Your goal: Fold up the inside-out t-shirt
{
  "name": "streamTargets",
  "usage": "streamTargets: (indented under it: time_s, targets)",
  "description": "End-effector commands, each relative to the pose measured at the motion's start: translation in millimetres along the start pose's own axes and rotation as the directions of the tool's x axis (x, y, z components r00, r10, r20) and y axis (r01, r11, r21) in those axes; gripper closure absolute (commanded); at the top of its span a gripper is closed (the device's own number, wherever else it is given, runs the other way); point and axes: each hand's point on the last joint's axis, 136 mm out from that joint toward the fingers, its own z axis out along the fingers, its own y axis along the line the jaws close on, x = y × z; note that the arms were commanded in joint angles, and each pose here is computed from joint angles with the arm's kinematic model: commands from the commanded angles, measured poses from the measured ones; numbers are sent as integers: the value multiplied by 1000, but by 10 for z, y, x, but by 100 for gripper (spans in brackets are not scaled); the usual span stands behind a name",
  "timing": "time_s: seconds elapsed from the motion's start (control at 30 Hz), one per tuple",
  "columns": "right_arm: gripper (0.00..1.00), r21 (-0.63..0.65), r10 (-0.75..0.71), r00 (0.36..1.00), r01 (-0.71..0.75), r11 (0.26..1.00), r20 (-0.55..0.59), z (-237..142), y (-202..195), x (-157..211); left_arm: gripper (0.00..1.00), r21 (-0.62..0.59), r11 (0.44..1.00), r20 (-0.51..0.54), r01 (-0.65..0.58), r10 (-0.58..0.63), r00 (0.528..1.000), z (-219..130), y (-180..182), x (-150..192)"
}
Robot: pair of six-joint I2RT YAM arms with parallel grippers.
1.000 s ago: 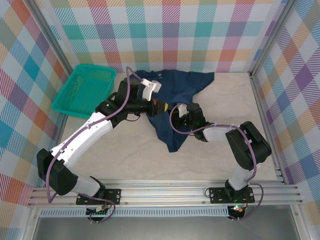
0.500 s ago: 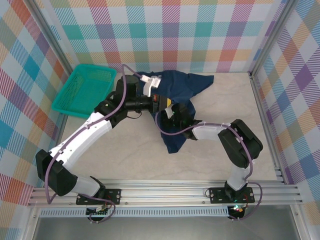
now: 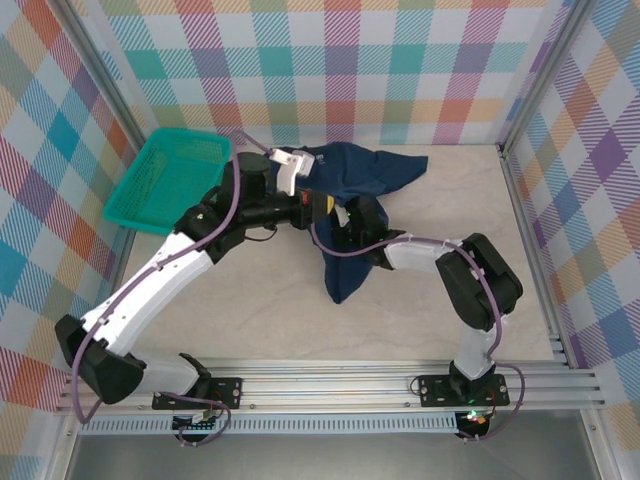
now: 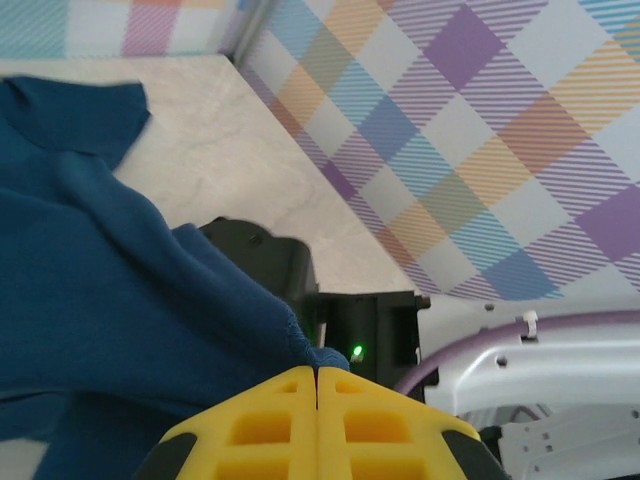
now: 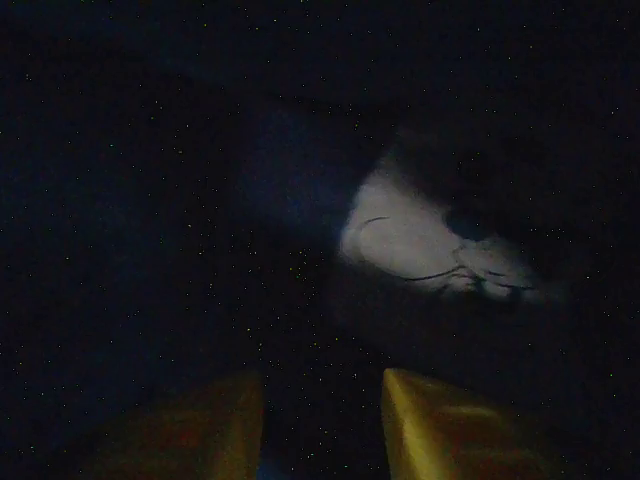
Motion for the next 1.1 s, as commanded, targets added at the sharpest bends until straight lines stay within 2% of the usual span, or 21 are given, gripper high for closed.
streamTargets:
  time_s: [0.0, 0.1, 0.27, 0.43, 0.67, 0.87, 1.07]
  targets:
    - [61, -74, 50, 998, -47, 996, 35, -169, -10, -107, 100, -123, 989, 59, -83, 91, 994, -295, 76, -81]
    - [61, -105, 35, 998, -30, 994, 43, -241, -23, -119, 100, -146, 983, 68, -108, 119, 991, -379, 95, -79]
    - [58, -119, 60, 997, -55, 991, 44, -246, -53, -176, 100, -44, 992, 80, -120, 123, 989, -372, -99, -108]
    - [56, -10, 31, 999, -31, 999, -22, -59, -110, -147, 100, 112, 987, 125, -117, 103, 987, -358, -414, -269]
    - [50, 103, -38, 990, 52, 993, -135, 223, -177, -52, 100, 205, 966, 193, -156, 117, 974, -468, -745, -600]
    - [45, 92, -79, 971, 102, 990, -227, 420, -143, 35, 100, 193, 964, 235, -182, 135, 963, -524, -803, -749]
    - [37, 37, -205, 941, 222, 974, -269, 434, 105, 136, 100, 80, 980, 243, -181, 157, 957, -384, -615, -894]
